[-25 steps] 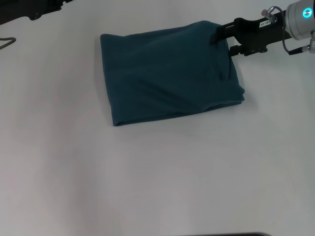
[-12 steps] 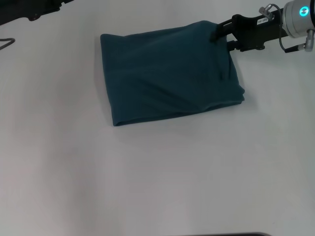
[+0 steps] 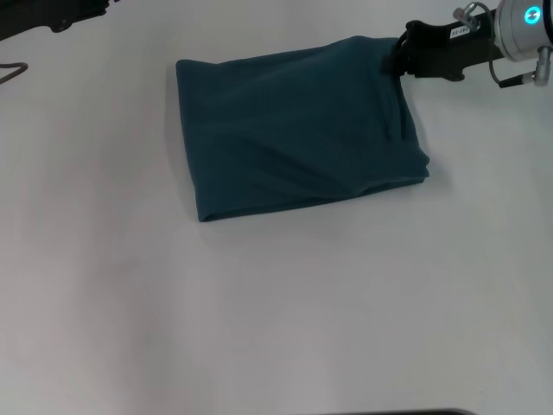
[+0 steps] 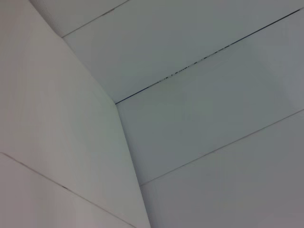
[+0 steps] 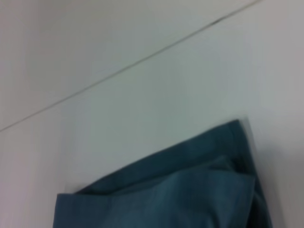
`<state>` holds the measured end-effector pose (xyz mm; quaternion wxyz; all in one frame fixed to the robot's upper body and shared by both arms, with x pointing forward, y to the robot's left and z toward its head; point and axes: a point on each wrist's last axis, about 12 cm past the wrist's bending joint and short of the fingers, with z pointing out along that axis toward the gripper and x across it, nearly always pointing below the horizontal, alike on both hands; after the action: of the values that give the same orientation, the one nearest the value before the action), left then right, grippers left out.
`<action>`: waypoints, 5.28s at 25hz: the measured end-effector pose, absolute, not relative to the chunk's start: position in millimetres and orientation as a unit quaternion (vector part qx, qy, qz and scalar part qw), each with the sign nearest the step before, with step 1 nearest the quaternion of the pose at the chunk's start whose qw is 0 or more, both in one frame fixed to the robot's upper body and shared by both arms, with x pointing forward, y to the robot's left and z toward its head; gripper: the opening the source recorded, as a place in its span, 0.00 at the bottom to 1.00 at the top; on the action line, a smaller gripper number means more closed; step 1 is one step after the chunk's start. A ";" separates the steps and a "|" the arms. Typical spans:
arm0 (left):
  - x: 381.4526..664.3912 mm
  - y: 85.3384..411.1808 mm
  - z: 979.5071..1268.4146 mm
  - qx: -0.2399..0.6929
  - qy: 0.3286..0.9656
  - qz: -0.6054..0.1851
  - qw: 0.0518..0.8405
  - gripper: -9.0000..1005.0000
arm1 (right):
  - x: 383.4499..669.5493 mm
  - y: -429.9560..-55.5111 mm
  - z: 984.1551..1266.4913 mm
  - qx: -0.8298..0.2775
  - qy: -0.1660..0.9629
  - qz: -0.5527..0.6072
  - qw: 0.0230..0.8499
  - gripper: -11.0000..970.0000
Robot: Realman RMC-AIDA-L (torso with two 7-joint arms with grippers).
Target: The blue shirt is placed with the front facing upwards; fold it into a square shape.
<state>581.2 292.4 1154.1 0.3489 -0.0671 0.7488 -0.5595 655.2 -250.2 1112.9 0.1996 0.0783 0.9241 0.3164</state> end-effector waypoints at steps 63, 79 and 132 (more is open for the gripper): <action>582.1 294.3 1153.4 -0.076 0.747 -0.557 0.355 0.90 | 652.0 -250.6 1106.0 0.077 0.922 0.314 0.214 0.50; 582.5 295.7 1154.3 -0.077 0.746 -0.557 0.356 0.90 | 658.2 -253.3 1122.3 0.053 0.920 0.311 0.231 0.07; 581.2 296.3 1153.2 -0.082 0.743 -0.560 0.357 0.90 | 647.7 -250.0 1106.0 0.062 0.921 0.326 0.204 0.82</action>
<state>581.2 296.3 1153.2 0.3574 -0.0821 0.7432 -0.5596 647.7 -250.0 1106.0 0.2044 0.0617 0.9209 0.3261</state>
